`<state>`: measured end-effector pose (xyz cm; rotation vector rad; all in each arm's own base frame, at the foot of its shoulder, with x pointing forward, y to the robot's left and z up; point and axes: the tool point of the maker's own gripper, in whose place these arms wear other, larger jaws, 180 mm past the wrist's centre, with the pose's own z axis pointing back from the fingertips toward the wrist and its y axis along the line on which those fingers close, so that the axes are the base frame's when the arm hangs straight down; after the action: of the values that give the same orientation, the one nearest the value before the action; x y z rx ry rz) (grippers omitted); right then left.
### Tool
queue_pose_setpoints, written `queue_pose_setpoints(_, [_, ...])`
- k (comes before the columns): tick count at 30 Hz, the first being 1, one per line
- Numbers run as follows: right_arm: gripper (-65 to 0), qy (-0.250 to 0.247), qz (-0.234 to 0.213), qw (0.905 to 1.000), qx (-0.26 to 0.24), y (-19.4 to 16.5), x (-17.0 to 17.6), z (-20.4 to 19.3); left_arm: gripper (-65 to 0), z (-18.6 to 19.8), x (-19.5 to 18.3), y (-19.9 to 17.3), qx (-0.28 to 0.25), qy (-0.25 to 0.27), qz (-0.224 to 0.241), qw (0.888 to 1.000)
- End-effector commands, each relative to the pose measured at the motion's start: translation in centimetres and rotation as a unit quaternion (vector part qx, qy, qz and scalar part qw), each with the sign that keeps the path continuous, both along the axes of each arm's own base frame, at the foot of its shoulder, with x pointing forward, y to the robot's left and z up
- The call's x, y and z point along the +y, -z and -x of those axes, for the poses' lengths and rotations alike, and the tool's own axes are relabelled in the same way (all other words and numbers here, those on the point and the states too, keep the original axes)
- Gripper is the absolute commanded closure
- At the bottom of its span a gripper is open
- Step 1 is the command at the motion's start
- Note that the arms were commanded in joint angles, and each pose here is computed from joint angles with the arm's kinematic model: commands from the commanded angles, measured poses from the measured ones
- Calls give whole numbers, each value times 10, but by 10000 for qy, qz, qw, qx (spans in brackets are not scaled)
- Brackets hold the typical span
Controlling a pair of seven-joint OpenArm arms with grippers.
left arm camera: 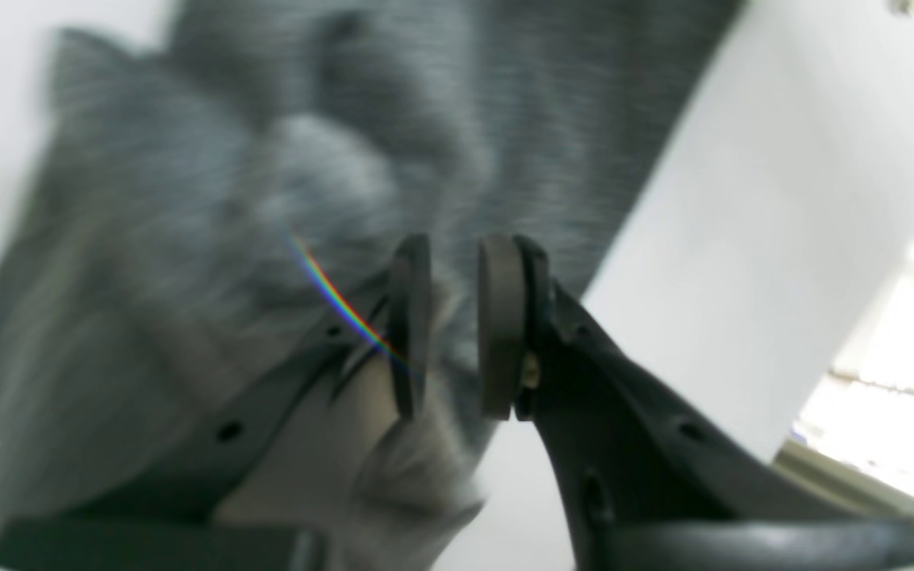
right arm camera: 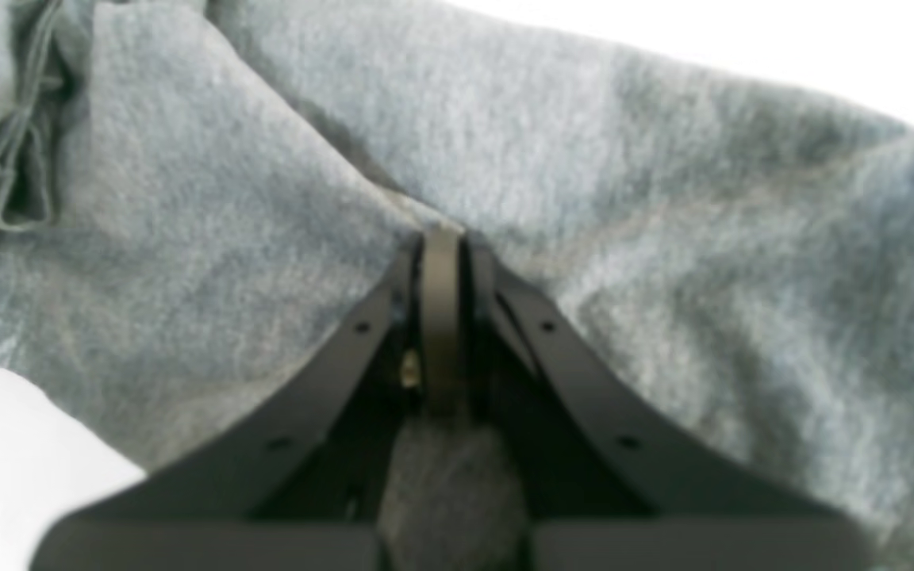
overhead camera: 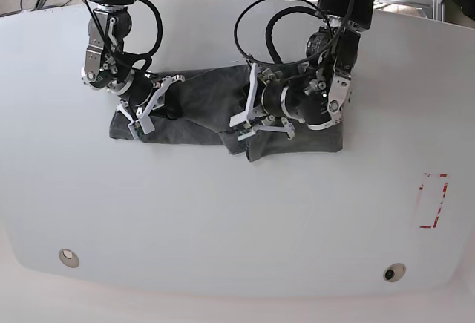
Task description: Fold the T-shirt properly
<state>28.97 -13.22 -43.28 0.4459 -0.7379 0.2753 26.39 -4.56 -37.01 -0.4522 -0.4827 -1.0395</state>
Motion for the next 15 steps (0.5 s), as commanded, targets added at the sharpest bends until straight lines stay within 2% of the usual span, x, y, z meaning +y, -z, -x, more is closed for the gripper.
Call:
queue_pose_setpoints(1, [-22, -103, 363, 9988, 314, 12, -9, 10, -87, -1, -16, -6, -100, 344, -5, 9994])
queue_pose_setpoints(6, [-22, -103, 363, 9988, 306, 12, -9, 9, -87, 10, -29, -6, -136, 753, -159, 9969])
queue_pose_setpoints(8, [-22, -103, 363, 9988, 306, 12, -9, 9, -87, 4, -30, -21, -395, 764, -121, 9962])
queue_pose_setpoints(12, [-22, -103, 363, 9988, 306, 12, -9, 9, -87, -7, -25, -56, -971, 592, 103, 9935])
queue_pose_setpoints(15, [-22, -103, 363, 9988, 306, 12, -9, 9, -87, -17, -5, -71, -1255, 230, 147, 9917])
